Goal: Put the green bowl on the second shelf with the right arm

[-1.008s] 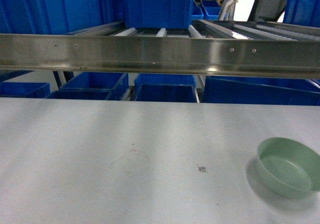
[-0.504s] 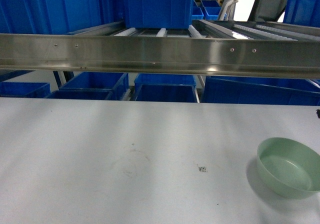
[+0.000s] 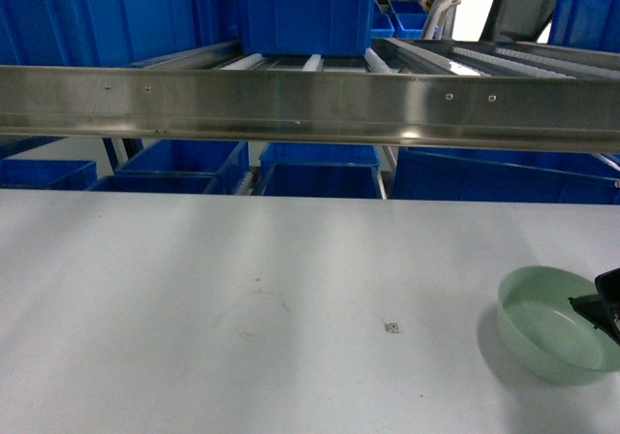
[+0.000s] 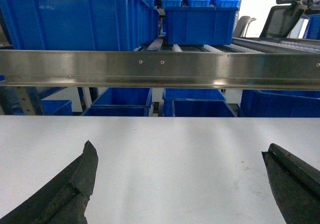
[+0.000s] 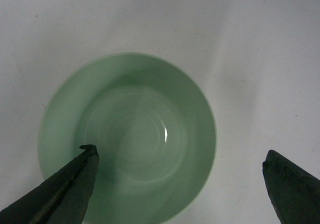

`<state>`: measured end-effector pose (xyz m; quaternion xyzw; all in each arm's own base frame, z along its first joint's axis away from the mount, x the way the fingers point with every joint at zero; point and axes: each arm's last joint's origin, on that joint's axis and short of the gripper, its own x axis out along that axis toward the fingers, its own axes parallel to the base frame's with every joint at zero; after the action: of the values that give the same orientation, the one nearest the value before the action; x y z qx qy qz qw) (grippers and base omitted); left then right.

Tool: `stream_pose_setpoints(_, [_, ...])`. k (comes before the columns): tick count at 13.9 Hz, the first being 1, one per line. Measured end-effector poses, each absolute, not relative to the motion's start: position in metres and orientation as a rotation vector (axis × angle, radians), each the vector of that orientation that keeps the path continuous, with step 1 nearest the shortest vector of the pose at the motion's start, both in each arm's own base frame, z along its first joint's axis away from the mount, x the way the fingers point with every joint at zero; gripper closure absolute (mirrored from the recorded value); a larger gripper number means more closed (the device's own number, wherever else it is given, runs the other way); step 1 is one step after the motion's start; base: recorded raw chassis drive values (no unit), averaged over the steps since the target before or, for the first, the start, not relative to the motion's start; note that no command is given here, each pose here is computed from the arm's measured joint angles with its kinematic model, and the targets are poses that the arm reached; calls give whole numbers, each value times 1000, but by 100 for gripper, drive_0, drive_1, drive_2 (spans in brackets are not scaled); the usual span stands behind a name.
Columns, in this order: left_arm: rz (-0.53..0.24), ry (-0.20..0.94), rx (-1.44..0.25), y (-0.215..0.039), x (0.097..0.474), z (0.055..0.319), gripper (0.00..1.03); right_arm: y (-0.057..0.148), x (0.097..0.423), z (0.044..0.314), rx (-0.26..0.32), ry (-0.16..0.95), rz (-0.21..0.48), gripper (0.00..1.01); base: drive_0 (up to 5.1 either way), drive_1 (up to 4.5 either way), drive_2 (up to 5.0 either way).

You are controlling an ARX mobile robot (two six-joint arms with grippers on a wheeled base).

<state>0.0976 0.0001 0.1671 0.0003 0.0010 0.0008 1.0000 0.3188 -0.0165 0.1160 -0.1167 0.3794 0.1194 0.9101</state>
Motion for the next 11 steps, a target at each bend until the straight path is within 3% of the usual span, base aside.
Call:
stream_pose_setpoints(3, [2,2,1,0,98,167,5,-35,332,99,-222,828,199,3,0,0,0])
stream_pose_setpoints(8, [1,2,1,0,98,167,5,-37,338,83,-214,867,199,3,0,0,0])
stream_pose_setpoints(11, [1,2,1,0,98,167,5,-35,339,77,-219,872,199,35,0,0,0])
